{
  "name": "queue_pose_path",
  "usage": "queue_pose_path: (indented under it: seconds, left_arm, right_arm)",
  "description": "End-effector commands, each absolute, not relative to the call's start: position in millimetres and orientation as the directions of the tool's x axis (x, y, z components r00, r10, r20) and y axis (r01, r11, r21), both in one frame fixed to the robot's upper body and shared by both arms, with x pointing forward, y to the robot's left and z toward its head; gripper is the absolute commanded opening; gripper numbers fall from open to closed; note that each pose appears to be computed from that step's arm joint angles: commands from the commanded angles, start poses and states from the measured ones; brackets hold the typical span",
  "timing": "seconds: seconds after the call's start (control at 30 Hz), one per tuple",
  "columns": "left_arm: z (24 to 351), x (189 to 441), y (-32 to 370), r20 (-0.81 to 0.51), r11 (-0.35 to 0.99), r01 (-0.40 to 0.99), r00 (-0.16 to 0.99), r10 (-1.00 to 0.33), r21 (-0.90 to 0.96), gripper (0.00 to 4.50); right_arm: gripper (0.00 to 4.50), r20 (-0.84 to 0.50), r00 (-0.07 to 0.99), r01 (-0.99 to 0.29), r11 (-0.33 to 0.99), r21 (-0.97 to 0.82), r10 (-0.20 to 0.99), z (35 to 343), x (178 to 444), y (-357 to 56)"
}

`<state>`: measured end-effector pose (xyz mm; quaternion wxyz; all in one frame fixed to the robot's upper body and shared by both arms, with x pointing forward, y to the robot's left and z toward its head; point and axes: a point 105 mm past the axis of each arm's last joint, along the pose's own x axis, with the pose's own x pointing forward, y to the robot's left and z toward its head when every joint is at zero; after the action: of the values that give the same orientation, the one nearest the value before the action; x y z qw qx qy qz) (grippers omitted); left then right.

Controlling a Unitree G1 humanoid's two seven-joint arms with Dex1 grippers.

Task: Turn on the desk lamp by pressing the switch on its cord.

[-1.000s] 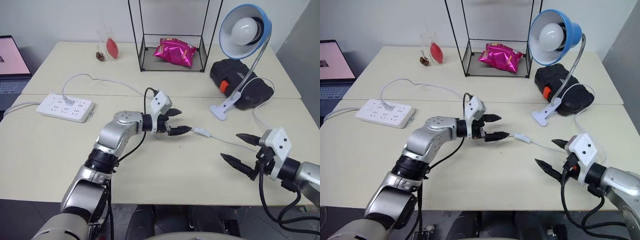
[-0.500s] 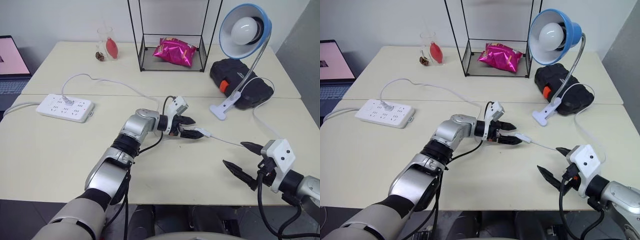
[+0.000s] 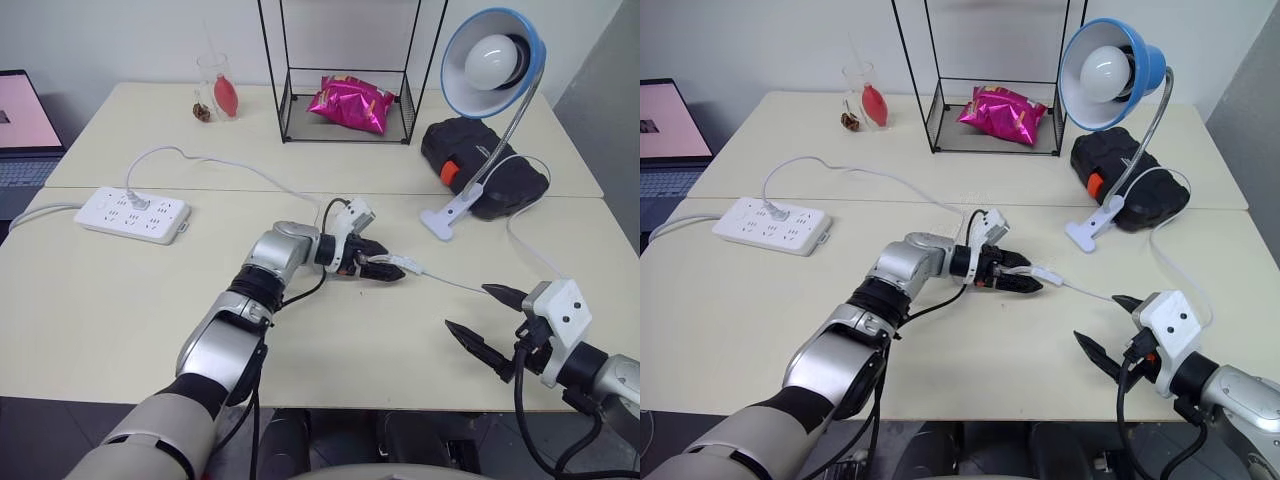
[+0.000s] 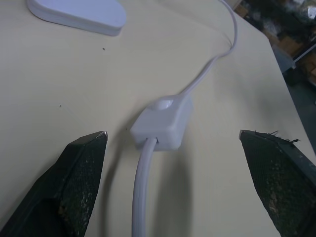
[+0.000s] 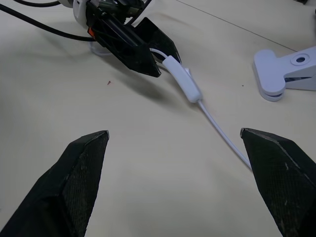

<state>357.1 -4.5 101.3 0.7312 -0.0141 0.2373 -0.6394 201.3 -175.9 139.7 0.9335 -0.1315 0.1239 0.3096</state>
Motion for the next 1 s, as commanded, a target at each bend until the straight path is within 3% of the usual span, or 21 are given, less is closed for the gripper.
queue_pose_path:
  seconds: [0.03,0.1,0.2,0.63,0.83,1.0]
  left_arm:
    - [109.3,358.5,-9.4,-0.311,0.164,0.932,0.059,-0.948,-0.323,4.47]
    - [106.2,356.9,-9.7,-0.321,0.161,0.929,0.049,-0.946,-0.332,4.47]
    - [104.7,356.8,-10.8,-0.323,0.162,0.926,0.046,-0.945,-0.342,3.98]
    - [103.1,359.0,-16.6,-0.318,0.179,0.933,0.075,-0.945,-0.313,1.17]
    - [102.4,355.8,-11.5,-0.324,0.156,0.953,0.066,-0.944,-0.259,1.09]
    - [117.5,360.3,0.1,-0.26,0.176,0.981,0.15,-0.954,-0.081,1.09]
  right_arm:
    - [4.5,-0.281,0.776,-0.624,0.755,-0.204,0.565,148.2,199.0,-169.3]
    - [4.5,-0.283,0.775,-0.625,0.754,-0.205,0.565,147.9,198.9,-169.1]
    - [4.5,-0.282,0.775,-0.624,0.754,-0.206,0.565,148.0,199.1,-169.0]
    - [4.5,-0.29,0.77,-0.63,0.749,-0.203,0.569,143.8,196.3,-166.1]
    - [4.5,-0.289,0.767,-0.634,0.746,-0.205,0.573,143.9,196.4,-164.9]
    - [4.5,-0.277,0.764,-0.638,0.743,-0.2,0.582,146.7,197.2,-162.8]
